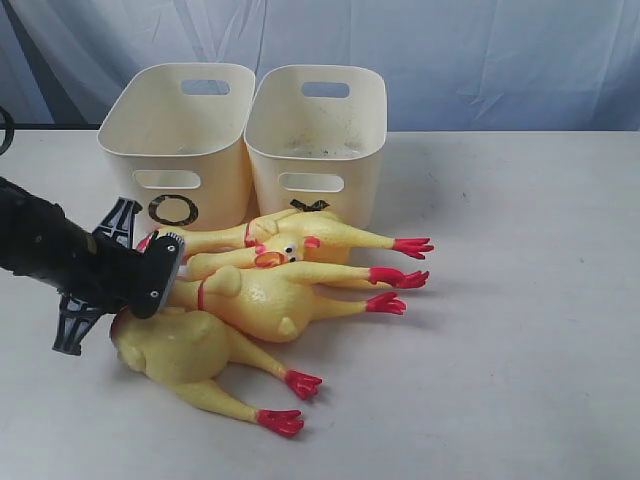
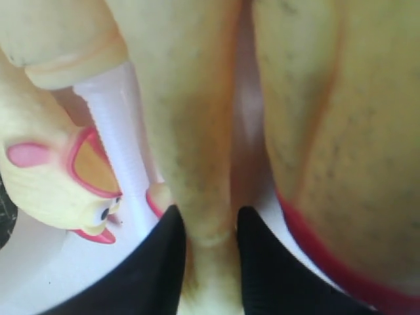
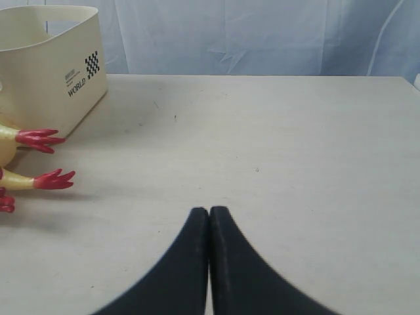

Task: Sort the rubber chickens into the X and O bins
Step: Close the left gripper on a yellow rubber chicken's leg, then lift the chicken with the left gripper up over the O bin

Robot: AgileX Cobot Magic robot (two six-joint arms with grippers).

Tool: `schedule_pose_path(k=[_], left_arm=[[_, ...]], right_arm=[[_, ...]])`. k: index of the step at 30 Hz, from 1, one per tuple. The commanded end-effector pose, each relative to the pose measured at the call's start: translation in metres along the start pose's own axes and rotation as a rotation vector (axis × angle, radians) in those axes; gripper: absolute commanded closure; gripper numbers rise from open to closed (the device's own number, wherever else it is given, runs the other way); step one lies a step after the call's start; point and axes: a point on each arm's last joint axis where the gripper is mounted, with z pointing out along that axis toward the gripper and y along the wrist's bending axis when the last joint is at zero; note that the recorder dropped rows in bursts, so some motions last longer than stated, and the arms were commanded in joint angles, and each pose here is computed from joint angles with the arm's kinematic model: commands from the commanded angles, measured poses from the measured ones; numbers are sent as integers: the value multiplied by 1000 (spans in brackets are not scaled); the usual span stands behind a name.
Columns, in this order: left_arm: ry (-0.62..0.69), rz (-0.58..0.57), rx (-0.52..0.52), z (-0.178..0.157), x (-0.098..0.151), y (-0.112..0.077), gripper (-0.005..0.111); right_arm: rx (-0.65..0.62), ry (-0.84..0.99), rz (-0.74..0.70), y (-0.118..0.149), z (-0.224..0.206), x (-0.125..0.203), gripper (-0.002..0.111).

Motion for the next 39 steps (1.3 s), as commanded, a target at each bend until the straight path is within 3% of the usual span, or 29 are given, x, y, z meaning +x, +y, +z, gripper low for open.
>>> schedule_pose_path(k=[1, 13, 28, 30, 33, 39], left_arm=[[-2, -2, -20, -5, -1, 3, 90], [11, -12, -45, -37, 1, 9, 90], [-3, -69, -199, -96, 2, 21, 90], [-1, -70, -202, -102, 2, 20, 93], [2, -71, -194, -109, 3, 18, 106], [9, -73, -154, -114, 3, 14, 107]], right_arm=[[0, -12, -2, 0, 0, -1, 108], [0, -12, -2, 0, 0, -1, 108], [0, -12, -2, 0, 0, -1, 108], [0, -12, -2, 0, 0, -1, 108], [0, -12, -2, 0, 0, -1, 108], [0, -12, -2, 0, 0, -1, 108]])
